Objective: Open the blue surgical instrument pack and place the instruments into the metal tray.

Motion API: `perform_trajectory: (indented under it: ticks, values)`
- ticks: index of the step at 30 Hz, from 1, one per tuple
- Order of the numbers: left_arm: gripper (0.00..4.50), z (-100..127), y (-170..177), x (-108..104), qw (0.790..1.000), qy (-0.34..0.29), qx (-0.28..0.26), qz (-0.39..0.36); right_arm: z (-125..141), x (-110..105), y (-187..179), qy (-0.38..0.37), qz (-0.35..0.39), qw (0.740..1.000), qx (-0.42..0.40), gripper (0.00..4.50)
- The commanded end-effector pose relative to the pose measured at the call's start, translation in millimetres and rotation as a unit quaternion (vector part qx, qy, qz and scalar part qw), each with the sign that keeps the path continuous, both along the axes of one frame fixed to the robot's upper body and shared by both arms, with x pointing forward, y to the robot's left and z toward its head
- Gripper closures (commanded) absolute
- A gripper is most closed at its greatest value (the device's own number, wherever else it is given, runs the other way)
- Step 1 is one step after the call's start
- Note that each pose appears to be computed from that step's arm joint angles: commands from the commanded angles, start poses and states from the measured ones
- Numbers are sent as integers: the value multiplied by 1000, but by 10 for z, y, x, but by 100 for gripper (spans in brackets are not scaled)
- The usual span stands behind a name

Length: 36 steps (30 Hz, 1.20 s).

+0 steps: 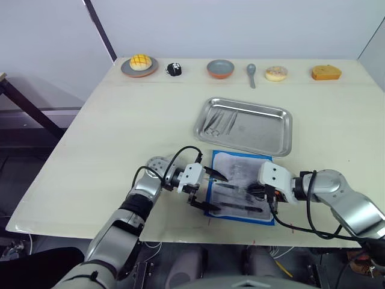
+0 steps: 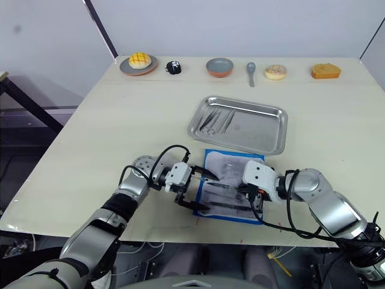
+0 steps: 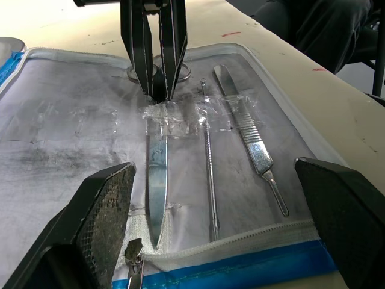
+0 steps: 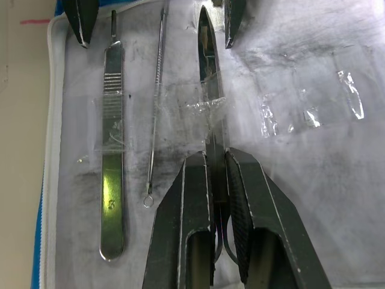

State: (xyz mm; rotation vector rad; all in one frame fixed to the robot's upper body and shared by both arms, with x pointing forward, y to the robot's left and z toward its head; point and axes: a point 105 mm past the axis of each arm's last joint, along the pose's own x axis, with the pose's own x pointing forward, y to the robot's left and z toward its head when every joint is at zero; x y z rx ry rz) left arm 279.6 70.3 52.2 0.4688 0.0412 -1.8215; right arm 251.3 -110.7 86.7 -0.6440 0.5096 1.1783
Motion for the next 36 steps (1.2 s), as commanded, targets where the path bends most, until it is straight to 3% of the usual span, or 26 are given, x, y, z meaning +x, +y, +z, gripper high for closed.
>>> perform_trajectory:
  ticks: [1, 20, 28, 36]
  values:
    - [0, -372, -2, -212, 996, 47, 66, -29, 182, -38, 47, -12, 16, 1000, -19, 445]
    - [0, -411, -34, -232, 996, 50, 66, -28, 406, -51, 29, -15, 15, 996, -83, 445]
    - [0, -419, -36, -239, 996, 52, 64, -27, 411, -95, -146, -18, -6, 997, -81, 445]
    - [0, -446, -35, -257, 996, 58, 65, -27, 513, -277, -474, -18, -28, 997, -73, 445]
